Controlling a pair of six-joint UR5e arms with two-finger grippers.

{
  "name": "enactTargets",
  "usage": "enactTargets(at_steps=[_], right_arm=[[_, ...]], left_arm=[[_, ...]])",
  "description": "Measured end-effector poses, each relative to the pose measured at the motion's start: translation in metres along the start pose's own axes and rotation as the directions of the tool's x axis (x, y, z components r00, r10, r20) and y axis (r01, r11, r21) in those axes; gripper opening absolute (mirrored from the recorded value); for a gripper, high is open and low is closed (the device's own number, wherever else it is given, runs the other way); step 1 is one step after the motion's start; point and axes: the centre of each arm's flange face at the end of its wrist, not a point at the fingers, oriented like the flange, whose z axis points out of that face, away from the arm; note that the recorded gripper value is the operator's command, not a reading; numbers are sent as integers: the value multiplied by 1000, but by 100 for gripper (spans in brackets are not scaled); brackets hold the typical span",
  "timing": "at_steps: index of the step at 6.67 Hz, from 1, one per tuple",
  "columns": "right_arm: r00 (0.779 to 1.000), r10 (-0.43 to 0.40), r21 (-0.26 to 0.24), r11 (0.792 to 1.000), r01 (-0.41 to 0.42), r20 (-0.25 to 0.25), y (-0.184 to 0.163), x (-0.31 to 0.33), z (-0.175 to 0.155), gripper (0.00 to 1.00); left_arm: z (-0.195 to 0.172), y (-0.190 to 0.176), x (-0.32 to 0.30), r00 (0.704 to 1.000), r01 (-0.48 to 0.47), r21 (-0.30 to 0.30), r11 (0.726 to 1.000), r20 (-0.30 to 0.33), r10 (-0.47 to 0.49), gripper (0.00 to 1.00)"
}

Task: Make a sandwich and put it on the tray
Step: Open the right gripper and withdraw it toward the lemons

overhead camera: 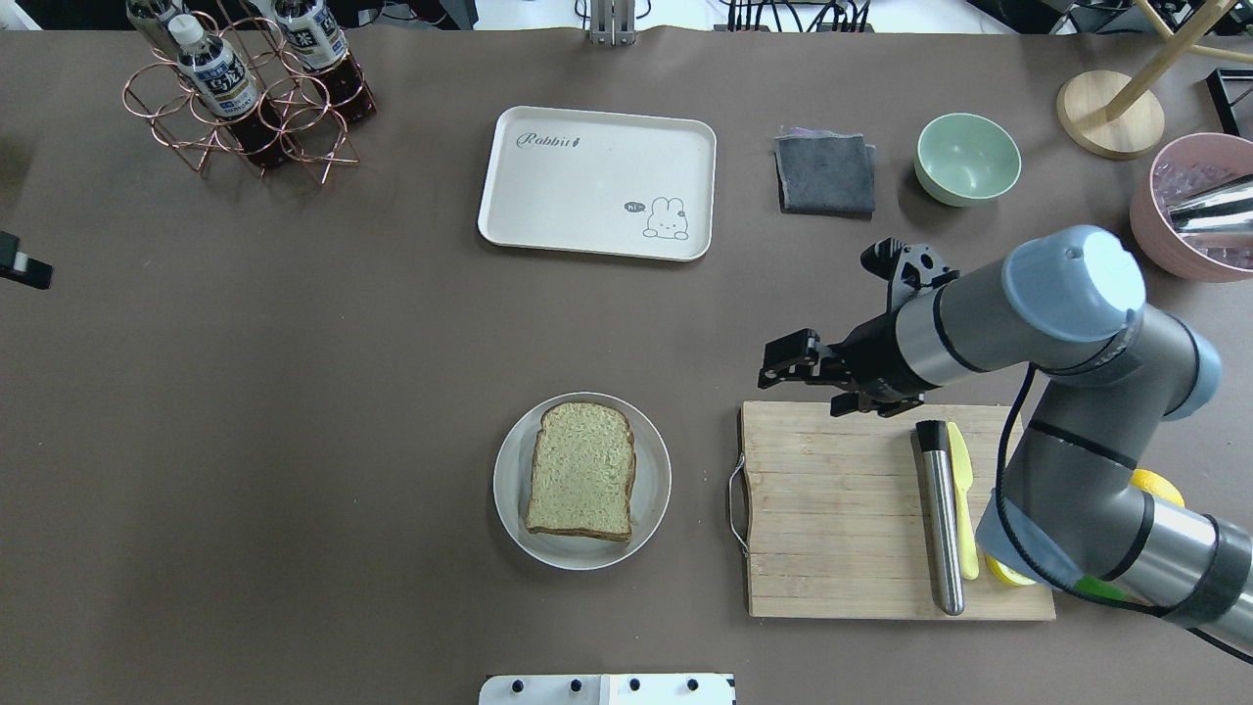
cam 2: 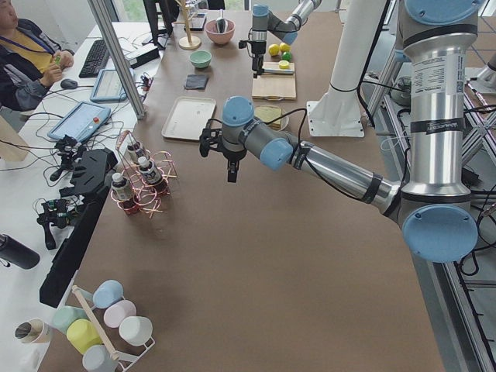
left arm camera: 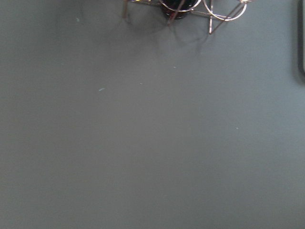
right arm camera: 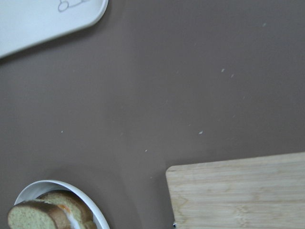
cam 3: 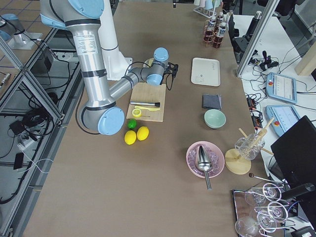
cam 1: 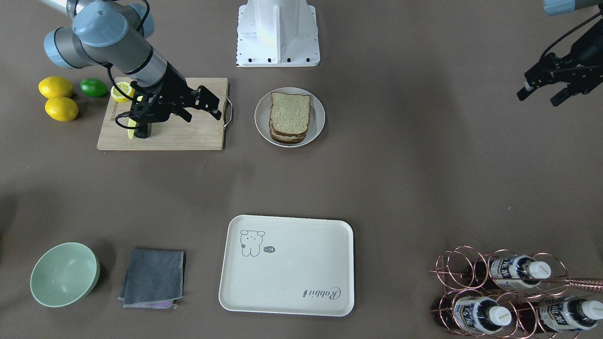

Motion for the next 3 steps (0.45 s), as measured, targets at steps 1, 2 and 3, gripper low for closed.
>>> enactTargets(at_steps=[1,2,3], right_arm=[[999,-30,-3,1000,30,-12,-23,24,-23,100],[996,-85,-8,996,85,-35,-43,60,-45,100],[987,-146,-16,989,145,-69,-57,109,-67,100]], left_arm=[[17,2,42,1000,2,-24,1000,-26,-3,94],[32,6,72,999,2,-49,999,-44,-4,96],[52,18,106,999,12,-64,998,-43,-15,96]])
